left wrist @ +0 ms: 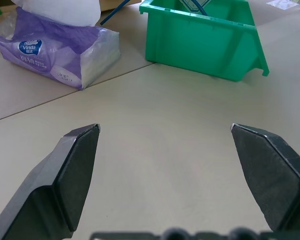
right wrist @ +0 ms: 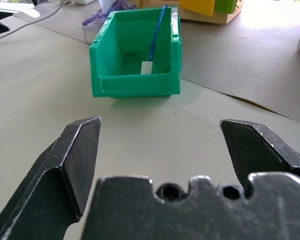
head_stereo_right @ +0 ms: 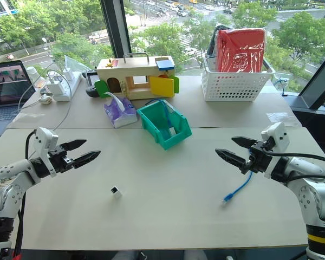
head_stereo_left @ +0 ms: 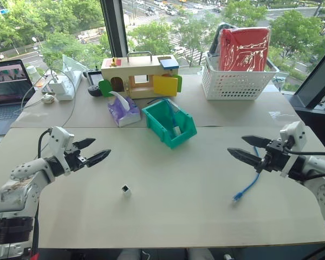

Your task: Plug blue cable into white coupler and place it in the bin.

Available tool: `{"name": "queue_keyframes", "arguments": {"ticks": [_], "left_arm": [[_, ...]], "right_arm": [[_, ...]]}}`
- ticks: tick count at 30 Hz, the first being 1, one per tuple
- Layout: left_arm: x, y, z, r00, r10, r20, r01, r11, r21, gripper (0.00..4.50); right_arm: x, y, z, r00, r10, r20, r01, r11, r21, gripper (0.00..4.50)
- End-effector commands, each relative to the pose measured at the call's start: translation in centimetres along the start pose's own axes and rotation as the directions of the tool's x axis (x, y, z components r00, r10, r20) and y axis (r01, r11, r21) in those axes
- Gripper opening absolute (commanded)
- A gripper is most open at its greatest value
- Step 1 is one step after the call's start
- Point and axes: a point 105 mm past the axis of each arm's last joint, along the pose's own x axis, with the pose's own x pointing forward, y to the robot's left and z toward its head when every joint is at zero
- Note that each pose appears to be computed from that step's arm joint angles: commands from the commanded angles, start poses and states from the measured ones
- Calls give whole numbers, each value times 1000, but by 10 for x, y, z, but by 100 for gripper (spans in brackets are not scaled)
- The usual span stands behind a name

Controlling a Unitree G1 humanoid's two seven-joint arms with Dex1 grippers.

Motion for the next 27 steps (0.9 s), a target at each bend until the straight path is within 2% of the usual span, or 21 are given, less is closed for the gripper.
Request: {"name": "queue_keyframes", "arguments": {"ticks": [1,3,5,8,11,13,15,20,23,27], "left_arm": [[0,-15,25,987,-146,66,143,988,58,450],[2,-44,37,923,-385,23,380,918,110,450],[3,-64,41,854,-520,-39,520,844,130,450],[3,-81,43,777,-620,-106,629,761,158,450],[5,-88,23,707,-663,-248,705,690,163,450],[4,-92,14,669,-680,-298,737,658,155,450],[6,-94,15,659,-694,-290,747,650,141,450],[9,-100,24,662,-706,-252,749,640,171,450],[11,-102,28,669,-708,-227,743,648,166,450],[8,-107,44,671,-729,-136,741,660,124,450]], "right_arm": [[-3,9,14,998,56,5,-56,997,-53,442],[-7,30,16,984,163,-72,-168,984,-60,442],[-13,43,5,952,230,-202,-250,965,-79,442],[-20,42,-9,919,231,-320,-276,955,-104,442],[-24,32,-19,896,229,-380,-294,948,-120,442],[-27,31,-23,877,250,-411,-325,937,-124,442],[-28,28,-25,868,262,-421,-343,931,-127,442],[-39,12,-49,788,262,-558,-430,882,-193,442],[-38,5,-54,775,271,-570,-452,868,-203,442],[-40,2,-64,723,300,-623,-517,833,-198,442]]}}
